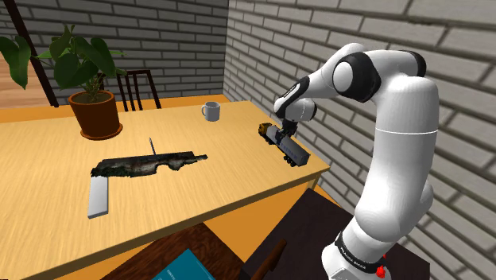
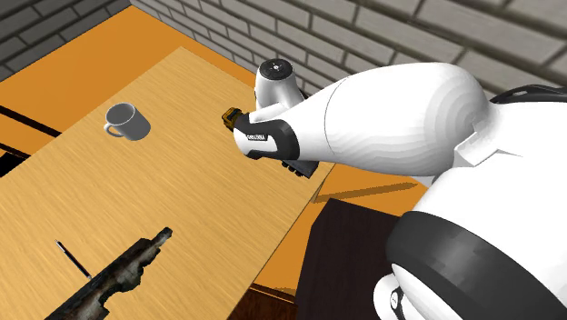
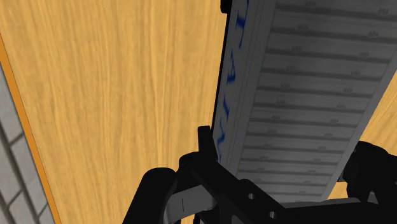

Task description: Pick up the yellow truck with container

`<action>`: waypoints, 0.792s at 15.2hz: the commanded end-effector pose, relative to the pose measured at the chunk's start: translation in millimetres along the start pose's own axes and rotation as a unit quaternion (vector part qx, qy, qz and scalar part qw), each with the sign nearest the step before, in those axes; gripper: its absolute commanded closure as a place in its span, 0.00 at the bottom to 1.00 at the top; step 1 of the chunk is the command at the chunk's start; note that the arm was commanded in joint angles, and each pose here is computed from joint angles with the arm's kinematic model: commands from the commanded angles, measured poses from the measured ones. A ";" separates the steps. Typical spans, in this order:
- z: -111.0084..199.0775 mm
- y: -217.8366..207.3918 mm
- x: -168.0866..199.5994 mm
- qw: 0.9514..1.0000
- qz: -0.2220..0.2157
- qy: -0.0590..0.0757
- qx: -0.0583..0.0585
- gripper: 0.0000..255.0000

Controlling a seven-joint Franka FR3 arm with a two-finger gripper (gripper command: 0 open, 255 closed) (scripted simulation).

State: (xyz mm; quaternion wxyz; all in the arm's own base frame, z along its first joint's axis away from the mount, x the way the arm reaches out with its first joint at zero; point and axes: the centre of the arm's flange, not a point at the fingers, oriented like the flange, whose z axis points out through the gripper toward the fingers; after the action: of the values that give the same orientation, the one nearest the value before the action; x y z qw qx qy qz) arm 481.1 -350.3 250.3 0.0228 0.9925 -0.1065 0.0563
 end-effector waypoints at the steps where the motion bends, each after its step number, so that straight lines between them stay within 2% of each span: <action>1: 0.7 -0.2 -0.2 1.000 0.000 0.000 0.000 1.00; 8: 1.2 -0.2 -0.3 1.000 0.000 0.000 0.000 1.00; 12: -19.8 0.5 2.2 1.000 0.000 0.000 0.000 1.00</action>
State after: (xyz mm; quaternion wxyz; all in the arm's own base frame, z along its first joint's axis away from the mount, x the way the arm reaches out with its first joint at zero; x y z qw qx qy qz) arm 480.3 -350.0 265.0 0.0225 0.9925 -0.1063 0.0552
